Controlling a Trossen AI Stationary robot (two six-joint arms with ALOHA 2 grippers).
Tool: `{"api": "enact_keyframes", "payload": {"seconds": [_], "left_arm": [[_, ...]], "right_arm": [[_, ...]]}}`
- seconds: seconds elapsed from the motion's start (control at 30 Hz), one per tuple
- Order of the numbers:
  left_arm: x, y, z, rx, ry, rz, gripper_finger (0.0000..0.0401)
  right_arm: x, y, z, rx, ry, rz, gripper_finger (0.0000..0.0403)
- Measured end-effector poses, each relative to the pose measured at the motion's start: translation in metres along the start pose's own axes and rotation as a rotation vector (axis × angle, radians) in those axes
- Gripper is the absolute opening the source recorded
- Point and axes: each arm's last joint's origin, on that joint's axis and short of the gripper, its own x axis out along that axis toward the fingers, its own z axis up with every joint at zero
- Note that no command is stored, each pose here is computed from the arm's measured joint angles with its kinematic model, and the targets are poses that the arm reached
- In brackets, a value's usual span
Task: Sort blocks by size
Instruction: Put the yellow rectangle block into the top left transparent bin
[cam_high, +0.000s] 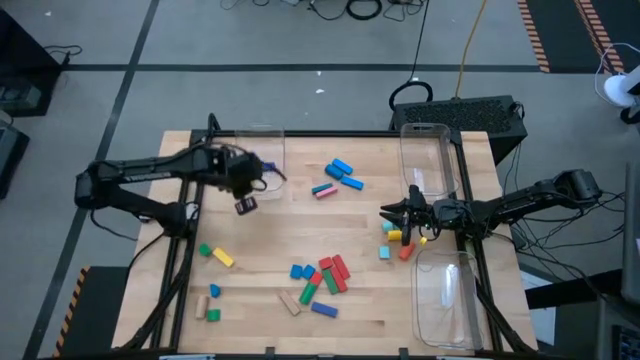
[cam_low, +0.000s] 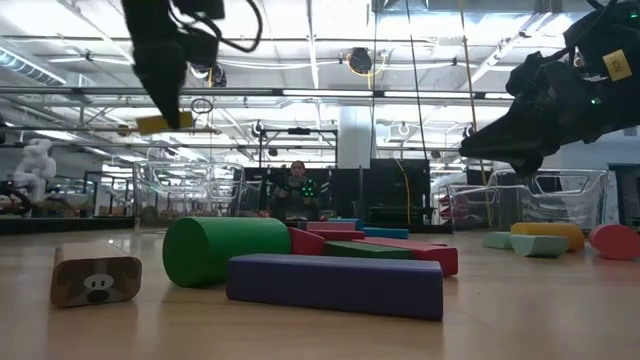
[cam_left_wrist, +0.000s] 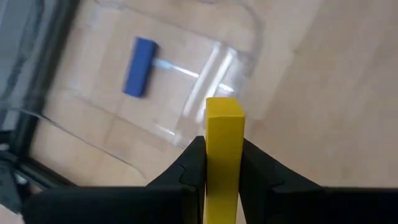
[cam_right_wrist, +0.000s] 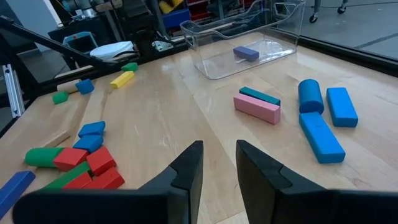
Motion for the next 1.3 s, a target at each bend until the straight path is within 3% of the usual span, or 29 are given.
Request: {"api": "enact_keyframes", "payload": {"seconds": [0.23,0.33,0.6,0.73,0.9,1.13,1.3], "left_arm": [[0.039,0.03,0.027,0.035,0.009,0.035,0.0061],[0.061,0.04,0.038,0.041,0.015,-0.009,0.0061],[0.11,0.053,0.044,0.085,0.15,-0.046,0.0061],[0.126,0.056,0.048,0.097,0.151,-0.053,0.0061],[0.136,0.057,0.051,0.103,0.142,-0.091,0.0066],[0.137,0.057,0.05,0.098,0.153,-0.096,0.0144],[0.137,0.057,0.05,0.097,0.157,-0.087,0.016]], "right_arm": [[0.0,0.0,0.0,0.0,0.001,-0.001,0.0079],[0.0,0.0,0.0,-0.001,0.001,-0.001,0.0079],[0.0,-0.001,-0.003,-0.01,0.029,-0.01,0.0079],[0.0,-0.002,-0.005,-0.014,0.054,-0.02,0.0079],[0.0,-0.002,-0.005,-0.011,0.054,-0.019,0.0079],[0.0,-0.002,-0.005,-0.011,0.054,-0.017,0.0079],[0.0,-0.002,-0.005,-0.011,0.054,-0.016,0.0079]]}}
